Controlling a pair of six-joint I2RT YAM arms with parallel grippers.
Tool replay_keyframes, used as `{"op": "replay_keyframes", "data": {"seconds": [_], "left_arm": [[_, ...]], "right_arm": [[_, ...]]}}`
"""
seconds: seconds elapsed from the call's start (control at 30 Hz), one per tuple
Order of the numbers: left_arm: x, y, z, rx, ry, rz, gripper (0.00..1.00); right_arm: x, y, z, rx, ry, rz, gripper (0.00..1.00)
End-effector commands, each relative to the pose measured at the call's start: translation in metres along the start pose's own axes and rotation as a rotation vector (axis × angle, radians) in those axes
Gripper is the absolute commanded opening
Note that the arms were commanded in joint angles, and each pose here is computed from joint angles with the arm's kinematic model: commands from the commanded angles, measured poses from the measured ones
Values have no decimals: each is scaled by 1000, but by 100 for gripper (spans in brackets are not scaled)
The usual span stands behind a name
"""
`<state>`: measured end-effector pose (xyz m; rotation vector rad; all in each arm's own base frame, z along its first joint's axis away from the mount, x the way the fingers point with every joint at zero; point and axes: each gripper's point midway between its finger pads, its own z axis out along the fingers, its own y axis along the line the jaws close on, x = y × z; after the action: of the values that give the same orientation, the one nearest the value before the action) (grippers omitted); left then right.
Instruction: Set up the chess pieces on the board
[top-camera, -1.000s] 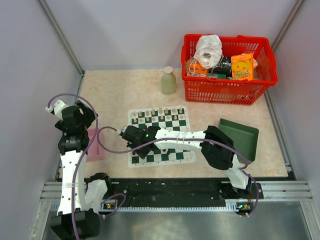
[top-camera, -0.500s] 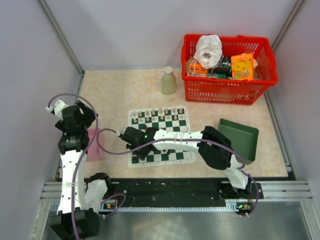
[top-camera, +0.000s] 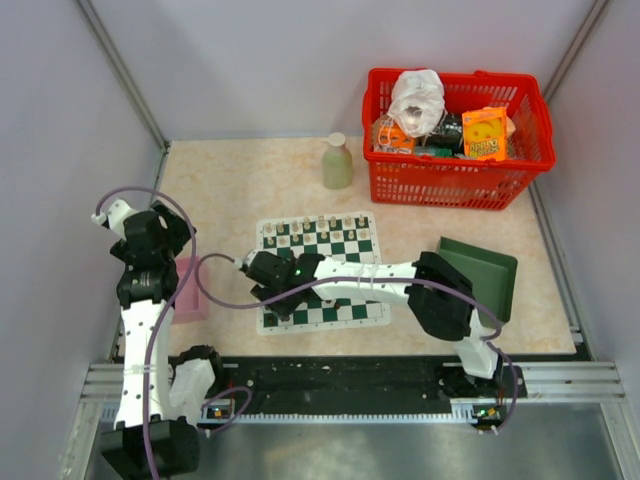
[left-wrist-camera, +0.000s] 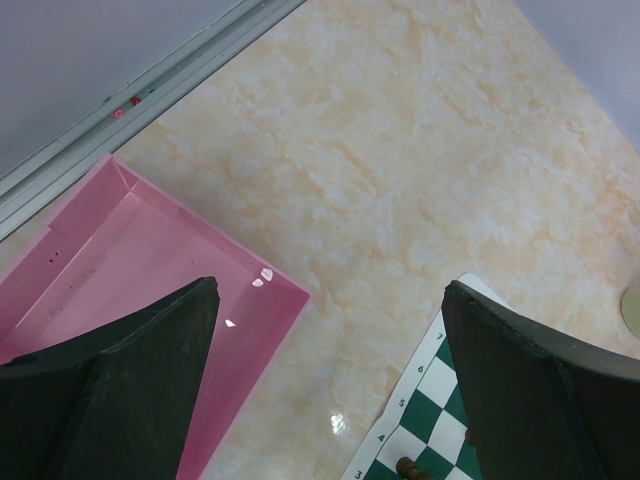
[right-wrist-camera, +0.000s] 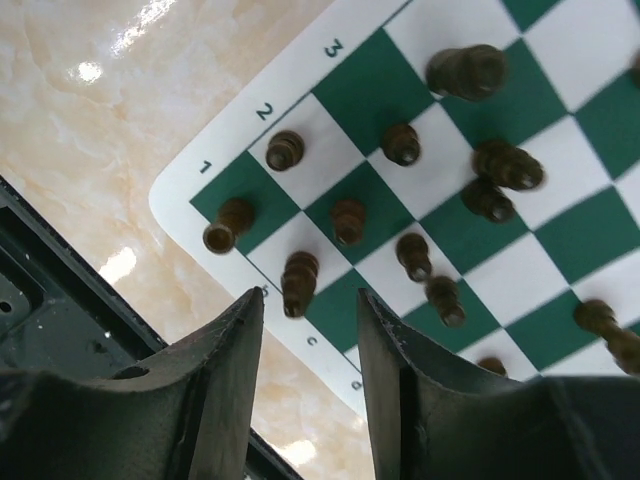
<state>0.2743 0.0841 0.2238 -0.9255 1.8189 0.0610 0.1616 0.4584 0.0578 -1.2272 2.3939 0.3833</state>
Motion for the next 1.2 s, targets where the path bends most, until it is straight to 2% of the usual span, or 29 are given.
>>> {"op": "replay_keyframes", "data": {"seconds": [0.0,0.17,0.3,0.47,0.6,0.73,1.17], "left_arm": [[-11,-3,2,9,-40,-2,99],[-10,-5,2,16,-34,-8,99],[-10,-5,2,22,-34,-12,99],[-10,-7,2,30,-32,-14,99],[-9,-8,3,32,-29,-15,99],[-8,-8,3,34,-27,-18,99],[-6,-10,6,40,-20,-22,99]], "right_arm": [[-42,-10,-64,47,-214,9,44],[-49,-50,-104,122,-335,97,53],[-41,-103,-126,187,-391,236,58],[-8,-167,-123,203,-368,436,60],[19,-195,-112,238,-320,502,60],[33,-195,-98,213,-270,503,59],[9,-174,-81,138,-237,414,52]]}}
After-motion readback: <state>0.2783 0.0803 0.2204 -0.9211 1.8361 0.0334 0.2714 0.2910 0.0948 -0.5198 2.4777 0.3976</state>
